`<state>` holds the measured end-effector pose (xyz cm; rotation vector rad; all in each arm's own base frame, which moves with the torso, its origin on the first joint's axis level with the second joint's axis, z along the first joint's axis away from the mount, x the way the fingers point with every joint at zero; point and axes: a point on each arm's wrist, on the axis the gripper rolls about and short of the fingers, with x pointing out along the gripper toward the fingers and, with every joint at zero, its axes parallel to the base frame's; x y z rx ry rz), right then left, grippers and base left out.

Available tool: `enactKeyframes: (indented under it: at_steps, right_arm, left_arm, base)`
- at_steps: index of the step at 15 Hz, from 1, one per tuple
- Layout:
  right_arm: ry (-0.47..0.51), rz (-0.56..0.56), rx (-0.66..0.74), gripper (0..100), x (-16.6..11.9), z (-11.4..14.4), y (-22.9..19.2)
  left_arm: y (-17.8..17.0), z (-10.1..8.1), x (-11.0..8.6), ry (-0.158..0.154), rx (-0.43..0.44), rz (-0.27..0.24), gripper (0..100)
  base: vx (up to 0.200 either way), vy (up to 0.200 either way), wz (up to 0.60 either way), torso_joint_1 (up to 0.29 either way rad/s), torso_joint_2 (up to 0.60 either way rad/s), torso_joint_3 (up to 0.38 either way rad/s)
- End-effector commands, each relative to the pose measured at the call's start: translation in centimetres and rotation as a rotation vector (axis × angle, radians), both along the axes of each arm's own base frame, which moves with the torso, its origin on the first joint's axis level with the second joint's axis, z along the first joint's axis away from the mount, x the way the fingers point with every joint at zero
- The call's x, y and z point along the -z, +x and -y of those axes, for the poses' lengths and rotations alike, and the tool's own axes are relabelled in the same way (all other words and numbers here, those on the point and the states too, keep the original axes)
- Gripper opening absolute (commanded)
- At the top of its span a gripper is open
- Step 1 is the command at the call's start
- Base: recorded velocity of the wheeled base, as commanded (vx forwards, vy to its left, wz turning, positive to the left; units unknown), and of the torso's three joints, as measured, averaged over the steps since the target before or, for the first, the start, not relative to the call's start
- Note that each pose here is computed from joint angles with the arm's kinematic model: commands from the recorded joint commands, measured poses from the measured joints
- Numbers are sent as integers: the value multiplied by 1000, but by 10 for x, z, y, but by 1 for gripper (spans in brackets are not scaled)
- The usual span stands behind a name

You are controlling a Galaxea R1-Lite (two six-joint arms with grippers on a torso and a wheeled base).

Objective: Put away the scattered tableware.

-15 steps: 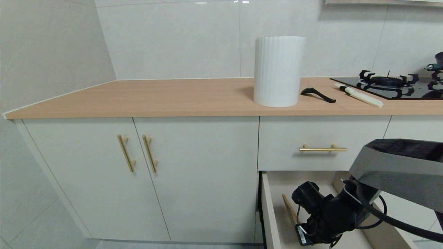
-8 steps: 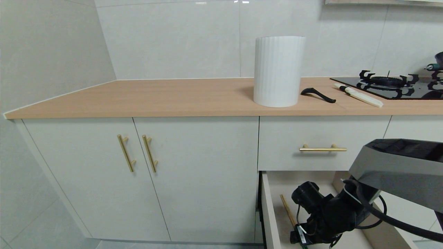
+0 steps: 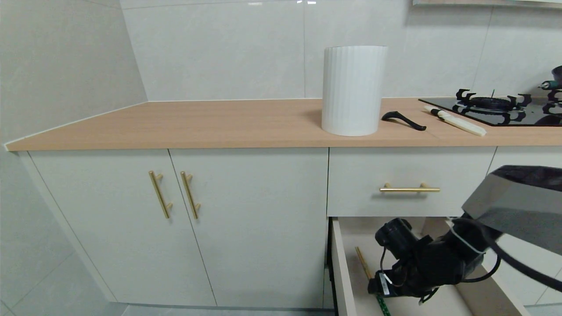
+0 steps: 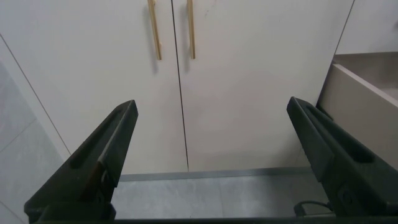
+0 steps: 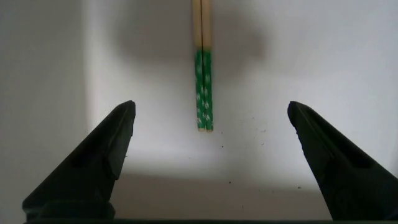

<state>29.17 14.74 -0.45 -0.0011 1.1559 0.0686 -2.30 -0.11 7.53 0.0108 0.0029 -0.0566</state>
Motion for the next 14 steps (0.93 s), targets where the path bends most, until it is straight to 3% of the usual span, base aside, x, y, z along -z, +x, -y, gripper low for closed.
enactKeyframes:
  at_steps: [1, 4, 7, 10, 14]
  right_arm:
    - [106, 214, 47, 100, -82, 22, -11]
    - [165, 372, 66, 100, -135, 39, -26]
    - [159, 465, 70, 100, -168, 60, -40]
    - [157, 544, 59, 100, -189, 69, -51]
    - [152, 566, 51, 100, -194, 72, -55]
  left_arm:
    - [0, 0, 0, 0, 0, -1, 100]
    - [0, 0, 0, 0, 0, -1, 100]
    - [0, 0, 0, 0, 0, -1, 100]
    - [0, 0, 0, 0, 0, -1, 100]
    - [0, 0, 0, 0, 2, -1, 100]
  base:
    - [0, 0, 0, 0, 0, 0]
    - [0, 0, 0, 0, 0, 0]
    - [0, 0, 0, 0, 0, 0]
    - [0, 0, 0, 0, 0, 0]
    - [0, 0, 0, 23, -109, -74]
